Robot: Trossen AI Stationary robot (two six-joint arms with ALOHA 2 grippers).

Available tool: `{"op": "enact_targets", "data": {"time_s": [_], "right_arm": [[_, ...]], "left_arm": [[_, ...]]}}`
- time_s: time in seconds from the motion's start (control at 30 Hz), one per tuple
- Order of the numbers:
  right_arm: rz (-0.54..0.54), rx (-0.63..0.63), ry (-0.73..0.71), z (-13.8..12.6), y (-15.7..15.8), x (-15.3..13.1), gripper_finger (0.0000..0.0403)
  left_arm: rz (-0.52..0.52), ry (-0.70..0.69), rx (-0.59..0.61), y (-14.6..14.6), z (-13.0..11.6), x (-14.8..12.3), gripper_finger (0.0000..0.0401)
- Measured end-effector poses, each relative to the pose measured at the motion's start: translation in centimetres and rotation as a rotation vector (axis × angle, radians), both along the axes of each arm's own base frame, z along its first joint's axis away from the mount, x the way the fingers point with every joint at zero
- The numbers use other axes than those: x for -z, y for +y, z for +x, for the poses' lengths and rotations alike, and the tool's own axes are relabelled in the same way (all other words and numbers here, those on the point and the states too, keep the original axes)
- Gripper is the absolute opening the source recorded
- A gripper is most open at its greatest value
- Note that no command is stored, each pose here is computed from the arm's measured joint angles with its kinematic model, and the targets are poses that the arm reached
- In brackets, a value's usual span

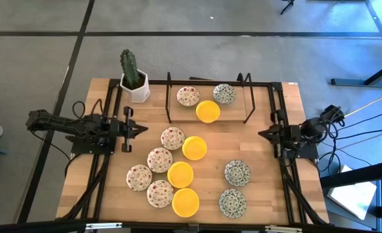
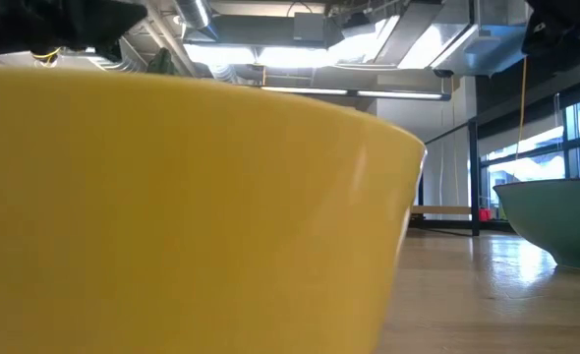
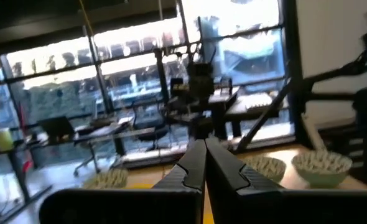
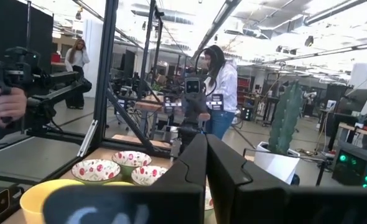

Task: Pick & Place Mini bowls
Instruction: Stack the green patterned bowl on the green patterned bowl on the shelf

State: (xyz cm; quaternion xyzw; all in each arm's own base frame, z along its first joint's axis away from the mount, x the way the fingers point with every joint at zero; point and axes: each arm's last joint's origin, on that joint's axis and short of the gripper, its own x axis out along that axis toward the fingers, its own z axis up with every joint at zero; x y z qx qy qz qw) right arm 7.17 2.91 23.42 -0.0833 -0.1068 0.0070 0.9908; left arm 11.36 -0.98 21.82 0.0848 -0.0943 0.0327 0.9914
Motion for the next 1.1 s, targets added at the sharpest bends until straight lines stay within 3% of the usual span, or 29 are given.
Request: {"op": "enact_targets", "data": {"time_s": [0.13, 0.2, 0.3, 0.43, 0.57, 0.67, 0.83, 1.03, 1.1], "right_arm": [[-0.018, 0.025, -0.040, 0.5, 0.2, 1.2, 0.0010], [-0.035, 0.060, -0.075, 0.8, 0.1, 1.7, 0.0010], [-0.047, 0.125, -0.103, 0.9, -0.2, 1.8, 0.0010], [-0.030, 0.215, -0.099, 0.9, -0.8, 1.6, 0.0010], [-0.058, 0.289, -0.077, 0.9, -1.1, 1.7, 0.0010], [-0.071, 0.339, -0.066, 0.9, -1.2, 1.7, 0.0010], [-0.169, 0.387, -0.046, 1.0, -1.4, 1.7, 0.0010], [-0.190, 0.382, 0.000, 1.1, -1.4, 2.2, 0.0010], [-0.188, 0.381, 0.002, 1.1, -1.3, 2.2, 0.0010]], "left_arm": [[-0.100, -0.020, -0.074, 0.3, 0.1, -0.1, 0.0003], [-0.139, -0.039, -0.042, 0.1, 0.2, -1.0, 0.0002], [-0.121, -0.031, -0.012, -0.6, 1.0, -2.6, 0.0003], [-0.078, 0.053, -0.120, -1.6, 3.3, -5.2, 0.0002], [-0.018, 0.229, -0.205, -2.7, 5.5, -9.0, 0.0003], [-0.054, 0.338, -0.249, -3.4, 6.7, -11.1, 0.0005], [-0.102, 0.506, -0.257, -4.5, 7.8, -12.2, 0.0003], [-0.396, 0.829, -0.298, -5.3, 7.5, -10.7, 0.0003], [-0.438, 0.924, -0.318, -6.0, 7.5, -9.6, 0.0005]]}}
